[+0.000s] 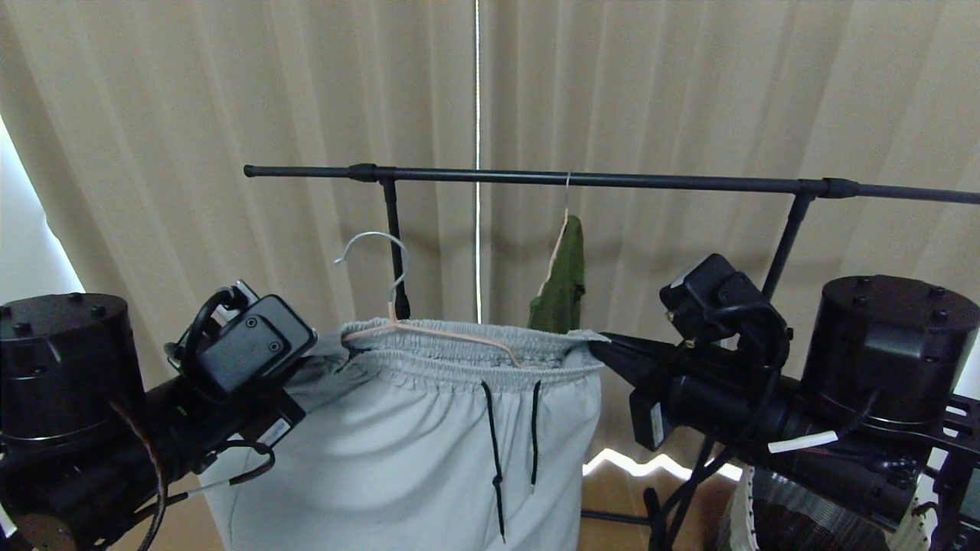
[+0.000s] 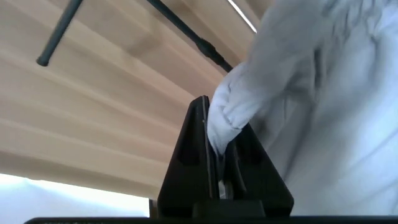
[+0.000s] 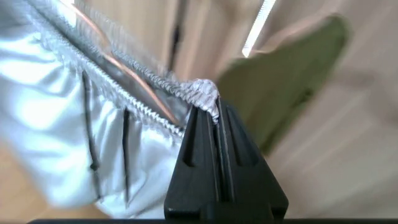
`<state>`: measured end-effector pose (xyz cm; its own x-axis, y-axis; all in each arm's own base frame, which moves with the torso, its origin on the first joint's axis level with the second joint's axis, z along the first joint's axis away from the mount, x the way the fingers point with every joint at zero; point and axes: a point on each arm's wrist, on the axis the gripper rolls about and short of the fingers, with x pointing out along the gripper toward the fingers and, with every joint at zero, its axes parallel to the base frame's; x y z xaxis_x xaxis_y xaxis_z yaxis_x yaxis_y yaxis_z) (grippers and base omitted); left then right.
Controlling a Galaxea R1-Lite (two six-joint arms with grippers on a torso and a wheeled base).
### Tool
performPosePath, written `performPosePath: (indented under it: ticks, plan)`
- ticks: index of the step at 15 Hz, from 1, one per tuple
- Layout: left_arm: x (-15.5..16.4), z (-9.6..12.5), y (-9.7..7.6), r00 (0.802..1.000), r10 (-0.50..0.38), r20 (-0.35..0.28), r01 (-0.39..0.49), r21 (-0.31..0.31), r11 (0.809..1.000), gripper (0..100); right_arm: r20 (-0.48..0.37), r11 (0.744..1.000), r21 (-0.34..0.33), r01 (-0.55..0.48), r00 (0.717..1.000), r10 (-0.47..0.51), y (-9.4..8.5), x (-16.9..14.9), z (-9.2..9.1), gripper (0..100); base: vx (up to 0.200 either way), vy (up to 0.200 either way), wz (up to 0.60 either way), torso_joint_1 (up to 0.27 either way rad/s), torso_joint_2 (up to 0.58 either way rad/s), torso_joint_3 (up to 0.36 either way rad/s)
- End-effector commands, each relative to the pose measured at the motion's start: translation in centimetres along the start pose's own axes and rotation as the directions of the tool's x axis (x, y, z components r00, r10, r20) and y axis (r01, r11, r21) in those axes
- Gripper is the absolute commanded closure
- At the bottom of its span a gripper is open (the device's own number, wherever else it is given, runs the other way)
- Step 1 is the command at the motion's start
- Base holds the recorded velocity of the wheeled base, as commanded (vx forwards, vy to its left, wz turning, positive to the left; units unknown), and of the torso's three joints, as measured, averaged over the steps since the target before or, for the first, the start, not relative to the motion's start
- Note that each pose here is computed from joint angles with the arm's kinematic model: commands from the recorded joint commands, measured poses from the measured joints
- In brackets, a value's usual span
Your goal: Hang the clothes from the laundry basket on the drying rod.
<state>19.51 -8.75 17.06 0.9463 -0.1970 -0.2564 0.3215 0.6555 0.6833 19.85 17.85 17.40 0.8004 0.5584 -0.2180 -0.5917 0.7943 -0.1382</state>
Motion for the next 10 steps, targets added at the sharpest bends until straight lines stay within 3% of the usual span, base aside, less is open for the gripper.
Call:
performPosePath:
  ticks: [1, 2, 4, 6, 10]
  plan:
    - [0.6, 0.7, 0.4, 1.0, 0.019, 0.023, -0.018, -0.019, 1.0, 100, -0.008, 0.999, -0.01, -0.038, 0.999, 0.038, 1.0, 0.1, -0.2, 100, 0.0, 0.0, 0.0, 0.0, 0.0, 0.0]
    - [0.7, 0.8, 0.5, 0.999, 0.026, 0.031, -0.025, -0.023, 0.999, 100, -0.012, 0.999, -0.01, -0.042, 0.999, 0.042, 1.1, 0.1, -0.3, 0, 0.0, 0.0, 0.0, 0.0, 0.0, 0.0]
    - [0.9, 1.3, 0.8, 0.997, 0.048, 0.057, -0.044, -0.064, 0.997, 100, -0.016, 0.999, -0.011, -0.042, 0.999, 0.042, 1.2, 0.3, -0.5, 0, 0.0, 0.0, 0.0, 0.0, 0.0, 0.0]
    - [1.2, 2.1, 0.5, 0.995, 0.046, 0.084, -0.032, -0.16, 0.987, 100, -0.015, 0.999, -0.011, -0.044, 0.999, 0.043, 1.3, 0.7, -0.5, 0, 0.0, 0.0, 0.0, 0.0, 0.0, 0.0]
    - [1.3, 3.0, -0.8, 0.993, -0.005, 0.12, 0.033, -0.232, 0.972, 100, 0.085, 0.993, -0.042, -0.107, 0.99, 0.111, 2.6, 2.3, 1.4, 0, 0.0, 0.0, 0.0, 0.0, 0.0, 0.0]
